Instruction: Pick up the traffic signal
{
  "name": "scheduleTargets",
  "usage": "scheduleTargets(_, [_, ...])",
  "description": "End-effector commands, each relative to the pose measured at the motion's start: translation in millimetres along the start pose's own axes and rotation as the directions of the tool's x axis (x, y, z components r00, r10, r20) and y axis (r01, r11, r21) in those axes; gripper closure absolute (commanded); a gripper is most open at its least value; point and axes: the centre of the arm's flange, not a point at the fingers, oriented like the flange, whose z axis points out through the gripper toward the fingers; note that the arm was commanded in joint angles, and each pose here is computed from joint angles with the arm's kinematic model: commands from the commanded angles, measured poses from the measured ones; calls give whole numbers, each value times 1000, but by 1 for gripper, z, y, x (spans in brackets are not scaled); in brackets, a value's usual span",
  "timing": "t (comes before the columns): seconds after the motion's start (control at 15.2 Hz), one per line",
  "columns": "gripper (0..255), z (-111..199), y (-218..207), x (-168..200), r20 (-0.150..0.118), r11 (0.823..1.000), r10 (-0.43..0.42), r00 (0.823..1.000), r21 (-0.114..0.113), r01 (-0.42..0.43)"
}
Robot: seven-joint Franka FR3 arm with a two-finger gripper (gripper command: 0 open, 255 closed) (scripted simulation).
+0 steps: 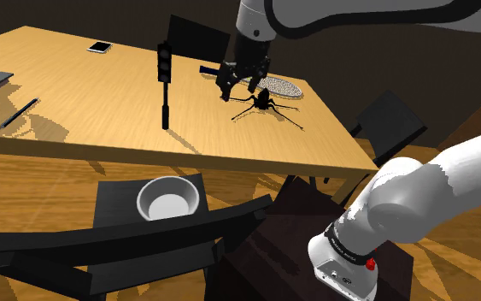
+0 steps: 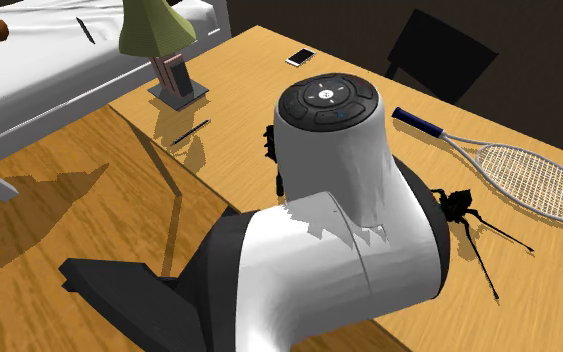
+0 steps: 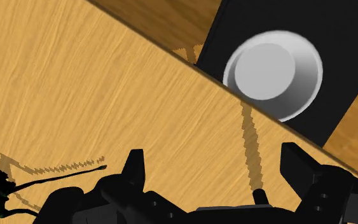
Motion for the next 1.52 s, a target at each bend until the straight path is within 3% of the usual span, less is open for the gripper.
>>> scheduleTargets(0.0, [0, 3, -16, 18, -25, 1000, 28, 999, 2, -28])
scheduleTargets(0.46, [0, 9, -66, 82, -109, 993, 117, 987, 9, -117])
scheduleTargets(0.99, [0, 10, -116, 162, -203, 976, 216, 955, 26, -215])
scheduleTargets(1.45, [0, 46, -120, 157, -203, 976, 216, 955, 26, -215])
